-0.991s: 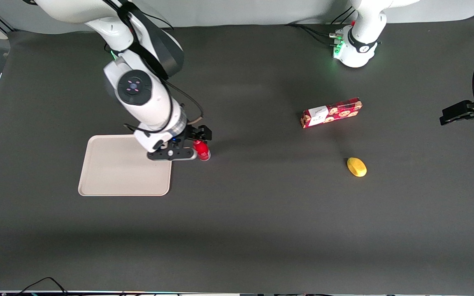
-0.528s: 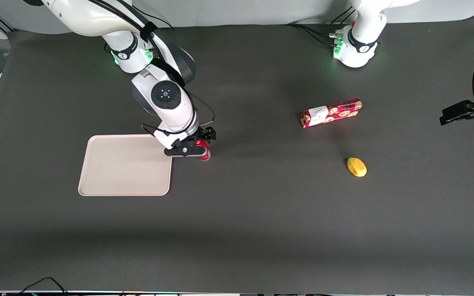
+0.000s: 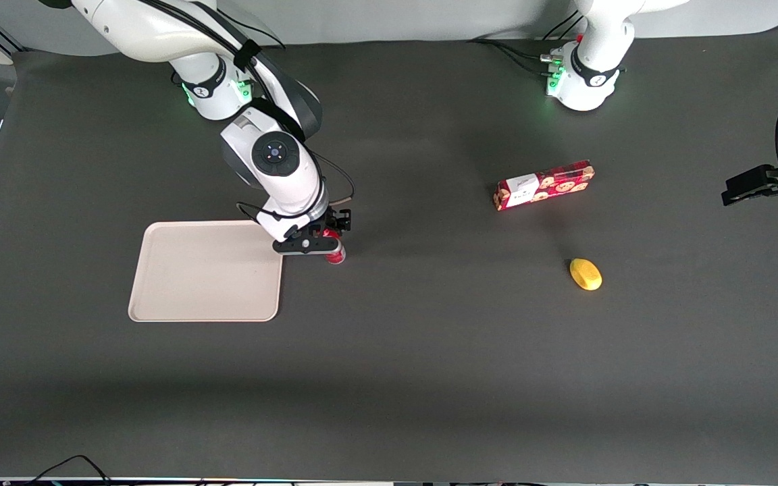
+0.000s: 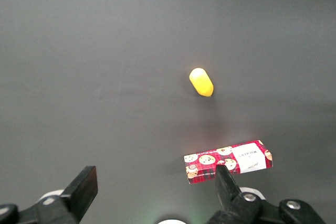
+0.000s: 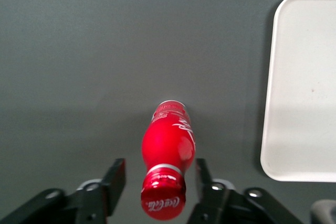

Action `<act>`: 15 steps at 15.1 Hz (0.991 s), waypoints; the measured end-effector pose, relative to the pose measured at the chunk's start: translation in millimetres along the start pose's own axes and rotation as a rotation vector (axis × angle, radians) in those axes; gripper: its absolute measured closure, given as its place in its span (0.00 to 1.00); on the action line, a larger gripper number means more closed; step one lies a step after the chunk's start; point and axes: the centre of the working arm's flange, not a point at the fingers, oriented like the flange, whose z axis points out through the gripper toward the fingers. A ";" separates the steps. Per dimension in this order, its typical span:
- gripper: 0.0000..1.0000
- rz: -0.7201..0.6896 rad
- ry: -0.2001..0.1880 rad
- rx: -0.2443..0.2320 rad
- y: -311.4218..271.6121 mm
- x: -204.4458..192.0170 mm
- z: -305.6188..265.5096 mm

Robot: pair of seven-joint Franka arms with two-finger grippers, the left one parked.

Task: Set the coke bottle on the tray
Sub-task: 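Lower the right gripper and close it around the bottle's cap end, then carry the held bottle onto the tray and lower it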

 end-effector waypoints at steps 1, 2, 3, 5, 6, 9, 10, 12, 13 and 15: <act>0.50 0.002 0.004 0.001 1.0 0.7 -2.1; 0.60 0.004 0.009 0.001 2.0 1.5 -4.5; 0.68 0.006 0.011 0.001 2.8 2.0 -5.8; 0.68 0.007 0.011 0.001 3.2 1.9 -5.3; 0.68 0.007 0.011 0.001 3.2 1.9 -5.4; 0.68 0.013 0.020 -0.003 5.0 6.2 -17.2; 0.68 0.010 0.013 -0.024 9.1 8.7 -29.5; 0.68 -0.021 0.004 -0.057 22.6 15.2 -69.0; 0.68 -0.046 0.007 -0.050 34.9 19.9 -92.9; 0.68 -0.102 0.018 -0.028 80.9 33.2 -136.9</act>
